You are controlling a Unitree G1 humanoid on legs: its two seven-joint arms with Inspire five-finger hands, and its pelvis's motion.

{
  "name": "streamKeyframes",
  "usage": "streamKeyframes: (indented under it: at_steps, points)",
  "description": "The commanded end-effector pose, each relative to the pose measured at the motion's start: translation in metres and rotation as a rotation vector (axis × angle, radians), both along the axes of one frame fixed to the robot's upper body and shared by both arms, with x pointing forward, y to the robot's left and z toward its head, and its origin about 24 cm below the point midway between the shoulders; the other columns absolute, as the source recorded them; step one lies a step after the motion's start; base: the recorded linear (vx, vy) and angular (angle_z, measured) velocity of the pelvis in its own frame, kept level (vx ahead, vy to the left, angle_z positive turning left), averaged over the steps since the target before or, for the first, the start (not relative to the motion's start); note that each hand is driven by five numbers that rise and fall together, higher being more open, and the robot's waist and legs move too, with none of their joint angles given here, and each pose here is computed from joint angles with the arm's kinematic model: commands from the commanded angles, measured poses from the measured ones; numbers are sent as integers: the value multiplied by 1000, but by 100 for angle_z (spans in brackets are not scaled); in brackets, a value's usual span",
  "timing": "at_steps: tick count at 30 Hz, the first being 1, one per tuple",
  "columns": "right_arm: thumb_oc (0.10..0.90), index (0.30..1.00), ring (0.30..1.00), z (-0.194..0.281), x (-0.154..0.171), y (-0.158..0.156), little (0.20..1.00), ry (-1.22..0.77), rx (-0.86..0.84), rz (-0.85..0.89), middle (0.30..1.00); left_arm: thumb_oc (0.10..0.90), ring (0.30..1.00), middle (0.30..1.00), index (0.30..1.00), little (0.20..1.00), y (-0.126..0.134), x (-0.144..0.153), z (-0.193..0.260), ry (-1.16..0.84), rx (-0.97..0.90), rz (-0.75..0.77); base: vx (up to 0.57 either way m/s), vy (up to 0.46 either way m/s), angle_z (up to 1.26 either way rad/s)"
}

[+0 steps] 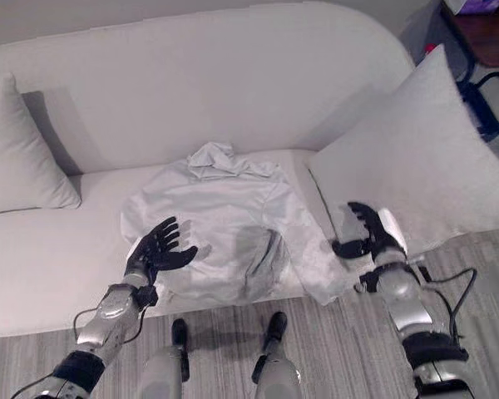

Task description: Hang the clothes on the sofa on the clothes rack.

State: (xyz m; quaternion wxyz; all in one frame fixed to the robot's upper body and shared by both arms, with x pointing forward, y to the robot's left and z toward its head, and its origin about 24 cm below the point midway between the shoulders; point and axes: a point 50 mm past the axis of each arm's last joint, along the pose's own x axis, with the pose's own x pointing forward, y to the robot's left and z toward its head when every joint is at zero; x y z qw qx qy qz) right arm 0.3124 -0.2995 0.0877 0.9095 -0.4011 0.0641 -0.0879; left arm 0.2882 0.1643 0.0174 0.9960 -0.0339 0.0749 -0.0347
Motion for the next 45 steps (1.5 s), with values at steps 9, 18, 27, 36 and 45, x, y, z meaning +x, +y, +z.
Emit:
streamKeyframes:
  at_steps: [9, 18, 27, 36, 45]
  points:
    - [800, 900, 900, 104, 61, 60, 900, -341, -6, 170, 900, 800, 900, 900, 900, 900, 10, 46, 129, -511, 133, -19, 150, 235, -48]
    - [800, 900, 900, 178, 83, 69, 900, -474, -49, 142, 900, 800, 900, 900, 900, 900, 19, 78, 249, -808, 443, 54, 24, 85, -13]
    - [800, 900, 900, 191, 90, 102, 900, -490, -38, 247, 900, 800, 900, 900, 900, 900, 61, 85, 294, -814, 879, 250, 27, 42, -20]
    - [800, 900, 900, 205, 91, 97, 900, -509, -69, 221, 900, 800, 900, 900, 900, 900, 76, 81, 309, -820, 1027, 317, 8, 13, 4]
    - [800, 900, 900, 216, 93, 102, 900, -520, -112, 215, 900, 800, 900, 900, 900, 900, 80, 86, 307, -788, 1016, 357, 1, 0, 0]
